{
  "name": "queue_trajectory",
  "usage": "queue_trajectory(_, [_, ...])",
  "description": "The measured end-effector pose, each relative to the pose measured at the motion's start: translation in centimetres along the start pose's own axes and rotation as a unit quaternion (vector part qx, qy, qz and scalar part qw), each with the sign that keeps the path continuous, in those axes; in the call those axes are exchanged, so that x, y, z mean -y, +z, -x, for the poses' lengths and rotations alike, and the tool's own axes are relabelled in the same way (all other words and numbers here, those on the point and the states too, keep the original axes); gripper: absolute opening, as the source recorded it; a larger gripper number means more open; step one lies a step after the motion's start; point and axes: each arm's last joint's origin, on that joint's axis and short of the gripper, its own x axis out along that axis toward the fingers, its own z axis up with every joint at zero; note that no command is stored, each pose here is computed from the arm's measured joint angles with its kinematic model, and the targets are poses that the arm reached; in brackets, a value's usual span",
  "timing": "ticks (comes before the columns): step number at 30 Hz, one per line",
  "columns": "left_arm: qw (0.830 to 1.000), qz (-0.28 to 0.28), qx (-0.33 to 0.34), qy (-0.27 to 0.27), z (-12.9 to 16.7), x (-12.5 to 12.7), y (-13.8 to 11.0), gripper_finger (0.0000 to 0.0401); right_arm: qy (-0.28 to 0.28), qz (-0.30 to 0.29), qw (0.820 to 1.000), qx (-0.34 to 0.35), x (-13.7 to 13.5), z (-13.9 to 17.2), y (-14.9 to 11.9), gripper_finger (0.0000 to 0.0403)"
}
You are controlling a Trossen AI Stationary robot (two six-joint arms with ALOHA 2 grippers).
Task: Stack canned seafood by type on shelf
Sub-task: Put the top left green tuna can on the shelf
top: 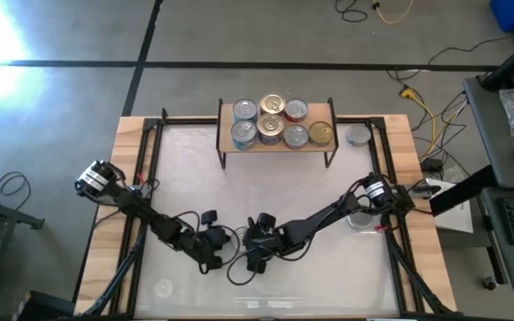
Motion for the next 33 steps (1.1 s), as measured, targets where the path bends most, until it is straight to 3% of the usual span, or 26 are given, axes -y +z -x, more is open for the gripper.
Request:
queue_trajectory(11, [1.000,0.003,0.006,0.001,-0.05,0.01,0.13,0.0000,-0.001,-0.064,0.998,-0.001,0.21,-0.02,0.22,0.0396])
queue_trajectory(22, [1.000,-0.010,0.008,0.000,-0.08,0.11,0.35,0.0000,-0.001,-0.041,0.999,0.000,0.31,-0.02,0.39,0.0399])
queue_trajectory(33, [0.998,-0.062,-0.005,0.001,-0.11,0.43,0.94,0.0000,-0.005,-0.037,0.999,0.001,0.38,0.02,0.60,0.0400])
